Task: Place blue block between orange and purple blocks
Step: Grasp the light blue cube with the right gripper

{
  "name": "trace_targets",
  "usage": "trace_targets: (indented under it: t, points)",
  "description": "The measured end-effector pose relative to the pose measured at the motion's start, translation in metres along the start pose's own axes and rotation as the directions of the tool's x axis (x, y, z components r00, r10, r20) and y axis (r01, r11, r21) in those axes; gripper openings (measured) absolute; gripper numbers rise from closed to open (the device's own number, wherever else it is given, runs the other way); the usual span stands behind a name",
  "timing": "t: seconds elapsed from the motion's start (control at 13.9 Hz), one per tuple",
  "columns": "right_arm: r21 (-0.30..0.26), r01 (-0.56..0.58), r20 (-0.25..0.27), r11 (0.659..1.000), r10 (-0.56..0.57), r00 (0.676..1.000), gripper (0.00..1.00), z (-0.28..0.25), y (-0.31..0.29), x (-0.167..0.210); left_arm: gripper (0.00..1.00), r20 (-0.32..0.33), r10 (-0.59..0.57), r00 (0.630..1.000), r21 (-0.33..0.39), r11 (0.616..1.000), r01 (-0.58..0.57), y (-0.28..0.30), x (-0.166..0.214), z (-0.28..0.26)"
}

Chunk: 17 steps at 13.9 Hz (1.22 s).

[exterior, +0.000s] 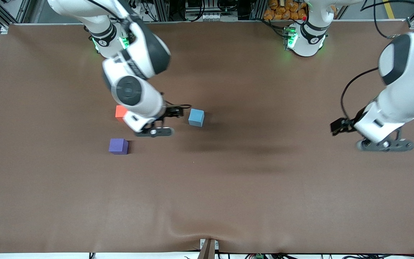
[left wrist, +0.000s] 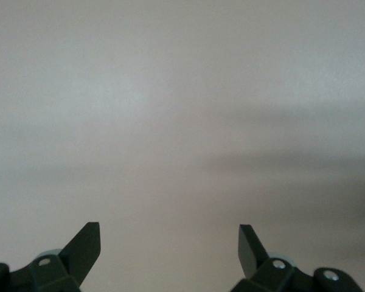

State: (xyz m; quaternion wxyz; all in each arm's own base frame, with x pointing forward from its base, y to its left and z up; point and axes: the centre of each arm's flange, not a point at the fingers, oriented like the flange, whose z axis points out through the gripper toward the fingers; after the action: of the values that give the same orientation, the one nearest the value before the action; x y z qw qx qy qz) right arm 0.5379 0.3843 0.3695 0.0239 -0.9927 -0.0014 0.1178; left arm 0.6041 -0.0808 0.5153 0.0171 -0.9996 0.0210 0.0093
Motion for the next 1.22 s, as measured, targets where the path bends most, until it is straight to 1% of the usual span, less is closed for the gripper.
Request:
trace_targets:
  t: [0.14,0.22,0.29,0.65,1.0,1.22]
  points:
    - [-0.007,-0.006,-0.006,1.0,0.006,1.0,1.0,0.031,-0.025,-0.007,1.0,-0.016,0.007,1.0,0.006,1.0,-0.007,0.004,-0.019,-0.015]
    - [-0.01,-0.01,-0.011,1.0,0.01,1.0,1.0,0.047,-0.036,-0.01,1.0,-0.032,0.008,0.999,0.008,1.0,-0.007,0.004,-0.024,-0.027]
    - [-0.013,-0.016,-0.015,1.0,0.016,1.0,1.0,0.063,-0.044,-0.012,1.0,-0.035,0.004,0.999,0.01,1.0,-0.004,0.002,-0.029,-0.04]
    - [-0.009,-0.046,-0.045,0.999,0.046,0.998,1.0,0.119,-0.061,-0.019,1.0,0.002,0.012,1.0,0.017,1.0,-0.012,-0.017,-0.042,-0.079]
    - [-0.033,-0.089,-0.047,0.995,0.088,0.995,1.0,0.153,-0.071,-0.031,1.0,0.04,0.008,0.999,0.023,1.0,-0.009,-0.031,-0.063,-0.11]
    - [-0.032,-0.105,-0.057,0.994,0.104,0.993,1.0,0.164,-0.073,-0.03,1.0,0.063,0.026,0.998,0.024,0.999,-0.027,-0.029,-0.079,-0.124]
